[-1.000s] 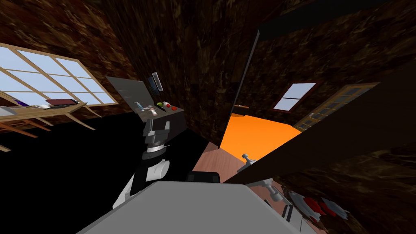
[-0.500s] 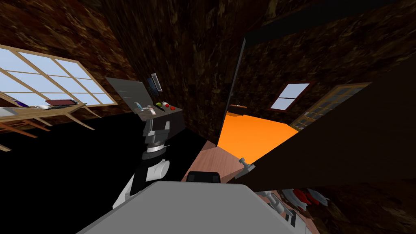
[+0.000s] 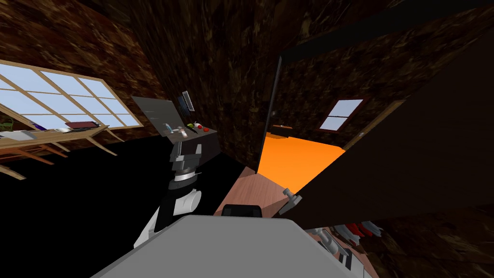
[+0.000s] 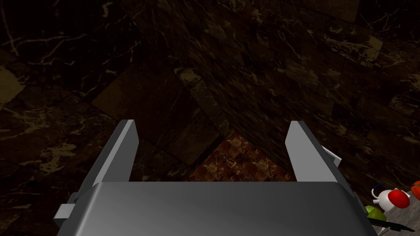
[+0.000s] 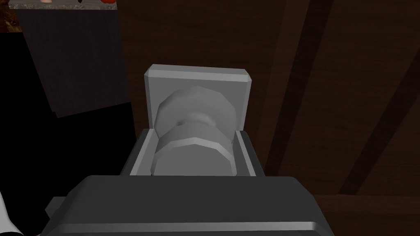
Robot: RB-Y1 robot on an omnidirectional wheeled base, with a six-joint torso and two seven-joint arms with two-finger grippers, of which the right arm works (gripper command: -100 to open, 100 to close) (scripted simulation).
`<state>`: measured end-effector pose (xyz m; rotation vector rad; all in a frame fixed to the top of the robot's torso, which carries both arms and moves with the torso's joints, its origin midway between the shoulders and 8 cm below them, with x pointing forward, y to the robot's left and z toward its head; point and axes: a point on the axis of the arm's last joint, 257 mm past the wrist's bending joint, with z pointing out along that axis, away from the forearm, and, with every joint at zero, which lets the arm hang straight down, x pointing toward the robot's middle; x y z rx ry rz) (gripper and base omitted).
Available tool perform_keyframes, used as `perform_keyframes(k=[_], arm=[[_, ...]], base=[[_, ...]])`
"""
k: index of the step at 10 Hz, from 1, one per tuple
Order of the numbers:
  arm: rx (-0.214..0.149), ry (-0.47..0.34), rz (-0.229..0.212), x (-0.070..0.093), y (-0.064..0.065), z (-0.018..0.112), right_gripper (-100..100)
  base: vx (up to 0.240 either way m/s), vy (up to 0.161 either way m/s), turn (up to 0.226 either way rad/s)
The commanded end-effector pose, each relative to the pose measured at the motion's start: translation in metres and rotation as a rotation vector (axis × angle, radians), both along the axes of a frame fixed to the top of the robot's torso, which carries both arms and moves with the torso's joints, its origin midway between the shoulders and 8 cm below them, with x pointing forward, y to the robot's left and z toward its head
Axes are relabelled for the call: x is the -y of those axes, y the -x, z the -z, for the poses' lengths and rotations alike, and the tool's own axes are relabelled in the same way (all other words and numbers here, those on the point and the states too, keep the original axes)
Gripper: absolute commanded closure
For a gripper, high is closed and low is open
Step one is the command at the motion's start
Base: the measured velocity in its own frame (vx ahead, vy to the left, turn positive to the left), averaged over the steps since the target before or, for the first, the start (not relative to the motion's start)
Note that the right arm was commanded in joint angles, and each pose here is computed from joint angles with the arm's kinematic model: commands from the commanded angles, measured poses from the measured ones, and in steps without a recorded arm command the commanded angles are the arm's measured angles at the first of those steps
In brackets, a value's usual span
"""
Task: Pull the door open
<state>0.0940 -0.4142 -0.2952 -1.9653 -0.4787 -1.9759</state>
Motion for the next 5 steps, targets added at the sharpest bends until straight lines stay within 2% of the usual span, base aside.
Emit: perform_keyframes(k=[1, 5], arm=[[0.001, -0.006, -0.003, -0.0024, 0.0012, 0.0000, 100], [0.001, -0.006, -0.003, -0.0024, 0.0012, 0.0000, 100]], base=[[0.019, 0.008, -0.010], [0.004, 0.003, 0.000]])
